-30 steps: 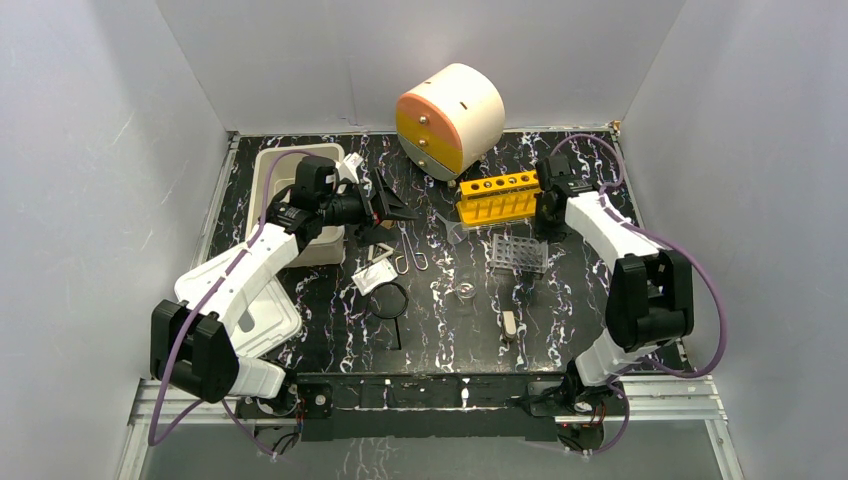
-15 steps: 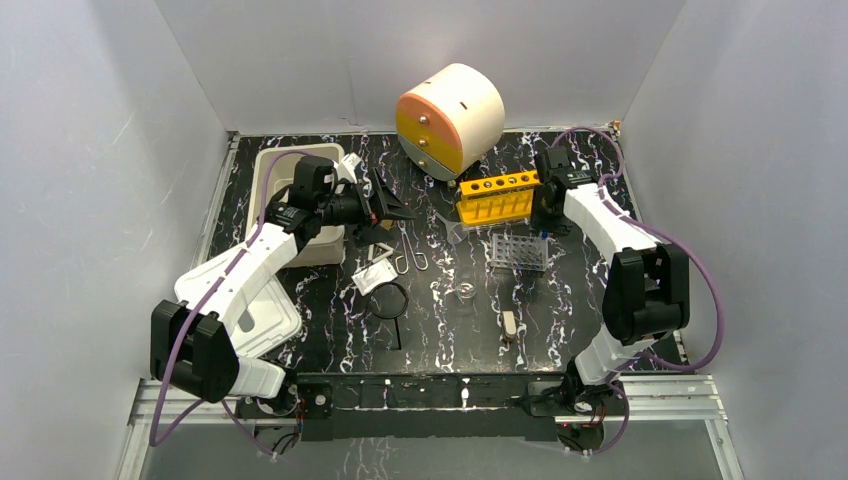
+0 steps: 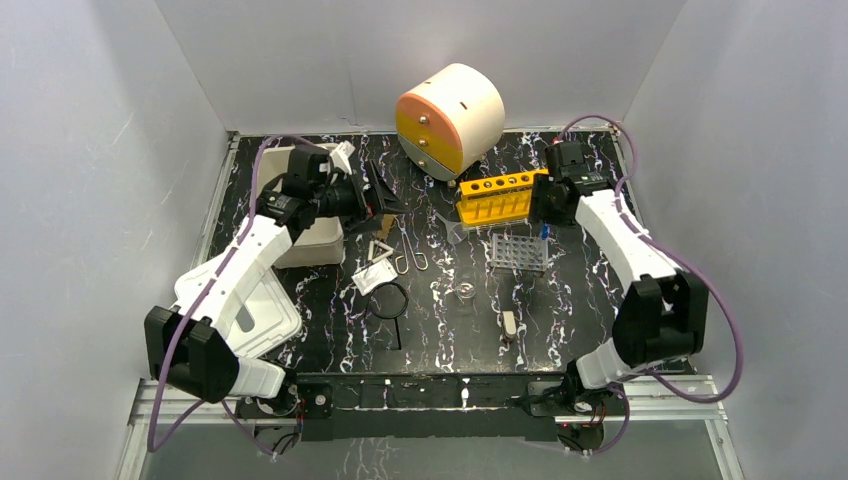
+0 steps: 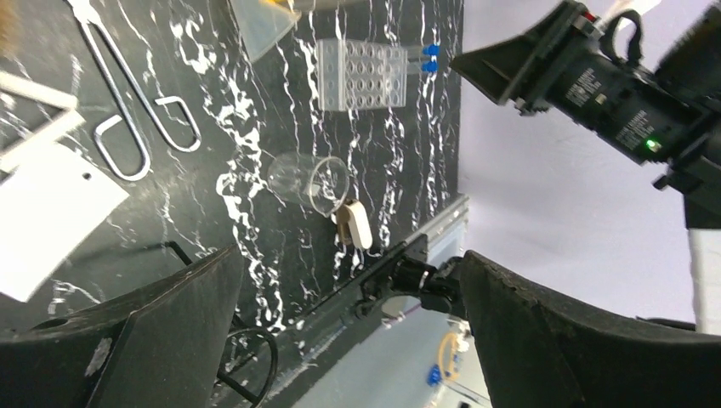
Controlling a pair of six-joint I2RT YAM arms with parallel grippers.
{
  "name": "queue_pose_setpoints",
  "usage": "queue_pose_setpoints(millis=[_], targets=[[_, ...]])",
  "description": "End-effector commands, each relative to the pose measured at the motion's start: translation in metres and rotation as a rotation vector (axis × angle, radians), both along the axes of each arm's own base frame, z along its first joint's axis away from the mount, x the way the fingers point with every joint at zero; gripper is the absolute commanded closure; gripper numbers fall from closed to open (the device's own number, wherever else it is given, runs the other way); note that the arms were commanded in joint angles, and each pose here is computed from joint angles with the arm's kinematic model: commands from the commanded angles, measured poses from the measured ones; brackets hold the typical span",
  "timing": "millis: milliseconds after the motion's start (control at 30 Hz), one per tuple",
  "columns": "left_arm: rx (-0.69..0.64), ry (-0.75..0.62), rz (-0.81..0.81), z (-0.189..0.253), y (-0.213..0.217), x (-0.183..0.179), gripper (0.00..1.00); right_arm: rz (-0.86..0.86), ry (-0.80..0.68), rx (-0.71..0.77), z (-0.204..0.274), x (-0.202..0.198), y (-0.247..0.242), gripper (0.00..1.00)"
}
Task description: Organize the chemistry lab equipment
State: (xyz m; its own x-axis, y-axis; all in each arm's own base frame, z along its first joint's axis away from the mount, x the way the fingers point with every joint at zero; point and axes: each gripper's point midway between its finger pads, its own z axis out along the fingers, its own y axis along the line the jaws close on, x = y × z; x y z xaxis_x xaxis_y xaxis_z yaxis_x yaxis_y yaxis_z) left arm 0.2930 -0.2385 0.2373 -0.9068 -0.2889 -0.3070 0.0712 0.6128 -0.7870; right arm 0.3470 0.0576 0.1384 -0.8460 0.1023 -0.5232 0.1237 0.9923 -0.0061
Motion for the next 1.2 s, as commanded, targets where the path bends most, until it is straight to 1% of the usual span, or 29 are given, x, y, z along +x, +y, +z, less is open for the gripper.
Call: queue_pose_setpoints(millis=[0,100,200,300,400,567,633,733,800,900,1000,1167], targets=[[0.123,-0.169,0.033,0.034,0.024,0.006,0.02,0.037,-0.228,0.102,0.067,0.017,0.013,0.35],[0.180,-0.218,0.060,0.040,0.035,0.007,0.02,0.085,-0.280,0.167,0.084,0.014,0.025,0.33],[0.212,-0.249,0.075,0.043,0.042,0.007,0.02,0.120,-0.270,0.206,0.089,0.015,0.035,0.34],[0.208,-0.254,0.076,0.046,0.042,0.007,0.02,0.185,-0.258,0.229,0.089,0.023,0.049,0.36],[0.192,-0.261,0.067,0.047,0.038,0.010,0.02,0.250,-0.254,0.207,0.080,0.034,0.066,0.37],[0.179,-0.252,0.088,0.045,0.034,0.022,0.02,0.299,-0.263,0.155,0.056,0.056,0.088,0.37],[0.160,-0.229,0.117,0.041,0.031,0.030,0.02,0.319,-0.261,0.123,0.041,0.064,0.093,0.39],[0.133,-0.200,0.146,0.035,0.025,0.043,0.02,0.392,-0.284,0.072,0.023,0.070,0.110,0.40],[0.123,-0.206,0.157,0.034,0.021,0.053,0.02,0.428,-0.301,0.050,0.012,0.074,0.120,0.40],[0.135,-0.226,0.167,0.037,0.018,0.070,0.02,0.440,-0.287,0.056,0.002,0.077,0.128,0.41],[0.159,-0.227,0.174,0.032,0.017,0.083,0.02,0.452,-0.282,0.053,-0.009,0.077,0.134,0.45],[0.191,-0.230,0.185,0.025,0.020,0.091,0.02,0.430,-0.253,0.006,-0.030,0.074,0.132,0.53]])
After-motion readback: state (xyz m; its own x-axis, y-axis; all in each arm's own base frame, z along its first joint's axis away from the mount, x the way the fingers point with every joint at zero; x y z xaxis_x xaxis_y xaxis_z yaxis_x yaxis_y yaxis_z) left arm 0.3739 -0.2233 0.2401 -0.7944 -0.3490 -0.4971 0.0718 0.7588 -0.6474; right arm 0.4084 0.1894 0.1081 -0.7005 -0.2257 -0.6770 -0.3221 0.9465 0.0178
